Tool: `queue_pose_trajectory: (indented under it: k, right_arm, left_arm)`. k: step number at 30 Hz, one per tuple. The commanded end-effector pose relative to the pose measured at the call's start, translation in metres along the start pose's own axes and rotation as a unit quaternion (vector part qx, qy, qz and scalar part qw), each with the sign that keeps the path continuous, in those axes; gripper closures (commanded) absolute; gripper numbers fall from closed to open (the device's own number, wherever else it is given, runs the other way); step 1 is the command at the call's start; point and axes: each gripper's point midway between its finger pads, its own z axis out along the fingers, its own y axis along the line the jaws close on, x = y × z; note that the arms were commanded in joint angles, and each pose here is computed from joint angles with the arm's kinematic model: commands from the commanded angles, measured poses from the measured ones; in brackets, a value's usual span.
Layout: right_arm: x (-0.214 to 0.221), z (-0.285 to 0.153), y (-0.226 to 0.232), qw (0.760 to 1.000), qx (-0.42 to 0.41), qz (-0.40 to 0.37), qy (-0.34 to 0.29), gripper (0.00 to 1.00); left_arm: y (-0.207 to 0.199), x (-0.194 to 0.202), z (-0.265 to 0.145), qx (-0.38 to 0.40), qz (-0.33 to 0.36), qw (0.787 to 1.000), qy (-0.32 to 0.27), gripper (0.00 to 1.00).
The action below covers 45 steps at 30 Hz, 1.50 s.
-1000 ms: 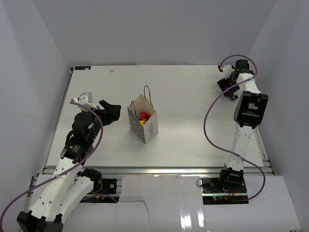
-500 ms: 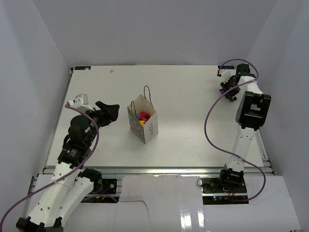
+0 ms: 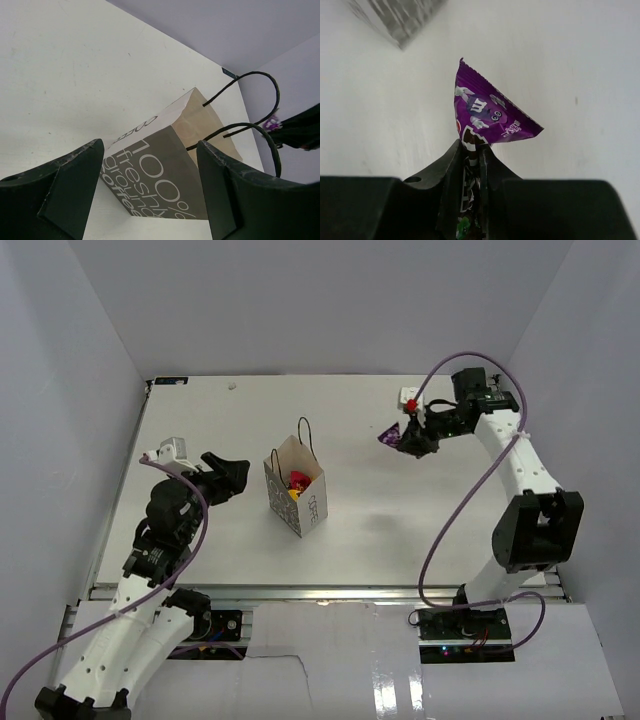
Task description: Place the snacks into the paper bag
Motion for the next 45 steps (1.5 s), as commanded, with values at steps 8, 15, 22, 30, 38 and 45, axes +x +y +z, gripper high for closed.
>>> queue_pose_trajectory:
  k: [8, 15, 22, 30, 38, 45]
  right_arm:
    - [-0.247, 0.007, 0.131, 0.958, -0.121, -0.107, -0.236, 0.87]
    - [-0.304, 0.053, 0.141, 0.955, -0.104, -0.020, -0.276, 0.89]
    - [-0.321, 0.094, 0.112, 0.951, 0.021, 0.136, -0.278, 0.88]
    - [-0.285, 0.123, 0.112, 0.956, 0.055, 0.169, -0.235, 0.66]
    - [-0.289, 0.107, 0.122, 0.962, 0.046, 0.126, -0.239, 0.44]
    - [-0.310, 0.034, 0.100, 0.962, 0.104, 0.018, -0.252, 0.10]
  left_arm:
    - [-0.003, 0.000, -0.002, 0.014, -0.001, 1.000, -0.008, 0.15]
    - [-0.001, 0.001, -0.010, 0.015, -0.012, 1.000, -0.012, 0.15]
    - [0.002, 0.000, -0.018, 0.011, -0.022, 1.000, -0.018, 0.15]
    - [0.003, 0.000, -0.019, 0.010, -0.026, 0.999, -0.020, 0.15]
    - [0.000, -0.002, -0.017, 0.013, -0.022, 0.999, -0.020, 0.14]
    - [-0.026, -0.031, -0.021, 0.040, 0.014, 0.999, -0.028, 0.14]
